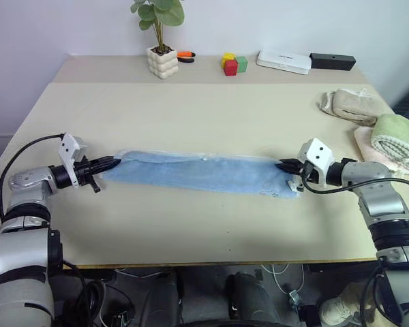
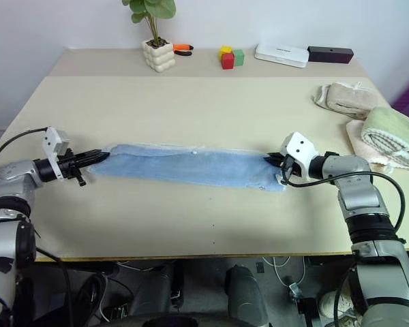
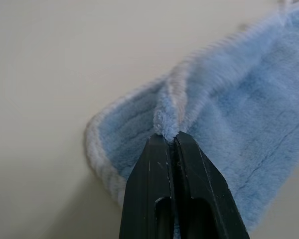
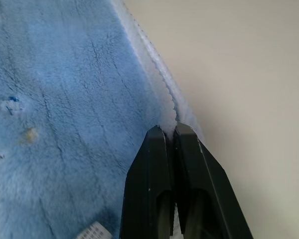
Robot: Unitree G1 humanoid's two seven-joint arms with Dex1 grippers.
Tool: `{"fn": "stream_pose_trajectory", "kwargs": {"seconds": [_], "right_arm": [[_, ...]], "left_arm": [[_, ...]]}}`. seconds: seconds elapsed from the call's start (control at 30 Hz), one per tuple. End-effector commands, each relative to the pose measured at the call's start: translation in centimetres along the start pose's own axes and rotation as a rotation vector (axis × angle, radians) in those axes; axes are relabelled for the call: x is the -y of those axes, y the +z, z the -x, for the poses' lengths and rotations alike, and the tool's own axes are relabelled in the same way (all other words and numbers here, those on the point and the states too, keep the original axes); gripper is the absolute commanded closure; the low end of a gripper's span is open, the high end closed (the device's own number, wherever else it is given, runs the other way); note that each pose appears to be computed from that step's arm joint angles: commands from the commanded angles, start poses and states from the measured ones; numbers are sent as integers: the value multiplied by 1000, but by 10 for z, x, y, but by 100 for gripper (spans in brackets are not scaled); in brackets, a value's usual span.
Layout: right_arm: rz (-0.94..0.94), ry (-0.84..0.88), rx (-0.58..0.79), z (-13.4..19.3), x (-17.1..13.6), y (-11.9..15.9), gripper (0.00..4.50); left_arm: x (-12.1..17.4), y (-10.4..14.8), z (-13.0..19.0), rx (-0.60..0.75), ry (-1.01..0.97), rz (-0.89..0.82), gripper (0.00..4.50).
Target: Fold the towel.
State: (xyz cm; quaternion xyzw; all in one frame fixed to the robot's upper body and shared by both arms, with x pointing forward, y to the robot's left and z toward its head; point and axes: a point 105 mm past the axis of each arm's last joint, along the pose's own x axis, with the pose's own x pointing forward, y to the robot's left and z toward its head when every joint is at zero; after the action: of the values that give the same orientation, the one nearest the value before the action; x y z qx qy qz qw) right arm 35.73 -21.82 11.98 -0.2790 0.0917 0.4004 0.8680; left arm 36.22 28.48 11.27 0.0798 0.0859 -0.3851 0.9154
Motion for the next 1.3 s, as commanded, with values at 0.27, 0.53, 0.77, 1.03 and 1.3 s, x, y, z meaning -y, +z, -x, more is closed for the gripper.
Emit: {"fn": "stream_pose_trajectory", "kwargs": {"seconds": [0.27, 0.53, 0.77, 1.03, 1.3], "right_arm": [[67, -69, 33, 0, 13, 15, 446], [89, -82, 15, -4, 14, 15, 450], [10, -55, 27, -4, 12, 13, 384], [67, -153, 3, 0, 28, 12, 3], [-102, -326, 231, 19, 51, 54, 24]], "left_arm": [[-7, 7, 4, 34, 39, 47, 450], [-8, 3, 4, 19, 62, 41, 217], [-10, 10, 3, 48, 75, -9, 0], [-12, 26, 14, 122, 51, -3, 0], [-17, 62, 17, 320, 39, 90, 0]]}}
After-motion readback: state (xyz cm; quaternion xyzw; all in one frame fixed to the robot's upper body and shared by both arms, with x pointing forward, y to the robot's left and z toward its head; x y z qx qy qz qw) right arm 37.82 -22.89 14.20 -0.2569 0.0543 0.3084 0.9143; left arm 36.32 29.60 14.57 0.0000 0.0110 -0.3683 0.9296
